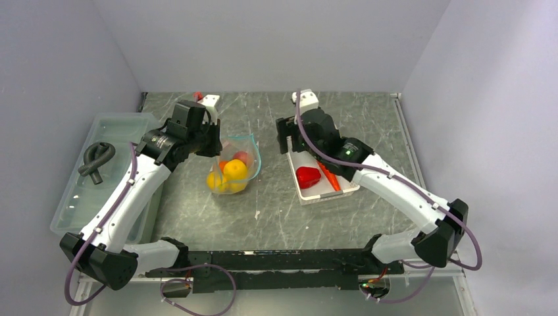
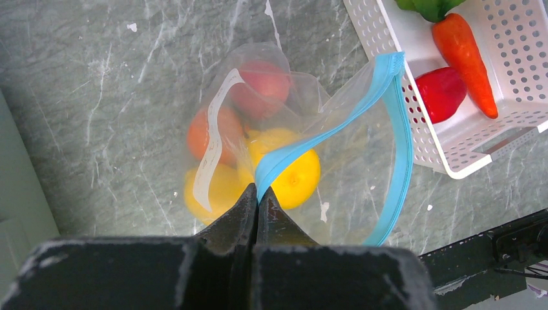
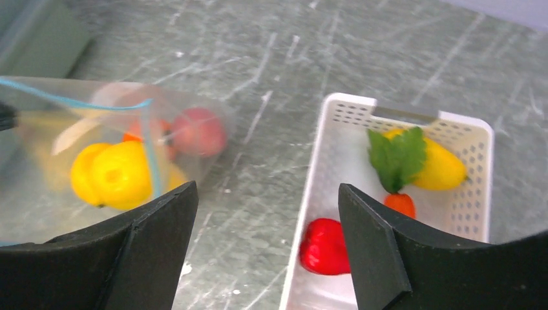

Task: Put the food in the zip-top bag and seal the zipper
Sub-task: Pick up the fake fruit from the bin.

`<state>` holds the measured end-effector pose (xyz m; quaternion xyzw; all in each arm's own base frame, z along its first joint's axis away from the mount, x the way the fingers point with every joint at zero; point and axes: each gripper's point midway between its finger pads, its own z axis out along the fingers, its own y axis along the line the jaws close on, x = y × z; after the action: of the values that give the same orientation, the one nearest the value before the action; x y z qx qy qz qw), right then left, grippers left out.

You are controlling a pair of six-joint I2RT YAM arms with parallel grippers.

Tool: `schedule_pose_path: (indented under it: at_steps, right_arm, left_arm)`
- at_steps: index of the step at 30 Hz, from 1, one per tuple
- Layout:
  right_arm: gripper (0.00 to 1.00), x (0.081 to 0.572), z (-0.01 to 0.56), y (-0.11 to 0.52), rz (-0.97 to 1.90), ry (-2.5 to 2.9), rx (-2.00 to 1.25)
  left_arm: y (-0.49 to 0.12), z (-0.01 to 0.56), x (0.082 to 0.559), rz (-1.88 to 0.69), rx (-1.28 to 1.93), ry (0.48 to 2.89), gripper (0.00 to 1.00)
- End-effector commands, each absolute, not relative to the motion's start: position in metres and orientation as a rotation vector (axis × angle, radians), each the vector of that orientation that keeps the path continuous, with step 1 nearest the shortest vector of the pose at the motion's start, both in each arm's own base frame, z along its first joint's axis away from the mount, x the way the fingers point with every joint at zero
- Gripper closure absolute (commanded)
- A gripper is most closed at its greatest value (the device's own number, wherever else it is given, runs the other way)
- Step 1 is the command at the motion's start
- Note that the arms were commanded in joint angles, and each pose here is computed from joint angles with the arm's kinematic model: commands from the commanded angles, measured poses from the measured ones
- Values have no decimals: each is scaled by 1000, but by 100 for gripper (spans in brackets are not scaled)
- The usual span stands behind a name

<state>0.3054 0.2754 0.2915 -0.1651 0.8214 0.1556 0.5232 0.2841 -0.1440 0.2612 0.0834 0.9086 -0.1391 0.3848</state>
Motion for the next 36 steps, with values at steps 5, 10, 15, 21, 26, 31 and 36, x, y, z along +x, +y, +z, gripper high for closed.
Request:
schedule_pose_path:
  at_steps: [5, 10, 15, 21, 26, 31, 36]
  right_arm:
    - [24, 338, 263, 205, 243, 2053, -208]
    - [33, 357, 236, 179, 146, 2132, -140]
    - [44, 378, 208, 151, 56, 2193, -40]
    - [59, 403, 186, 135, 41, 2242, 34]
    - [67, 424, 165, 126, 24, 2295, 68]
    - [71, 438, 147, 123, 17, 2332, 89]
    - [72, 449, 131, 118, -2, 2364, 101]
  left_arm:
    - [-145, 273, 291, -364, 217, 2256, 100]
    - [-145, 270, 290, -361, 220, 2261, 100]
    - [-144, 269, 290, -360, 218, 2262, 100]
    - [-144, 268, 289, -359, 221, 2262, 100]
    - [-144, 268, 290, -360, 221, 2262, 100]
    - [-144, 266, 290, -356, 220, 2265, 100]
    - [-143, 265, 291, -355, 220, 2268, 100]
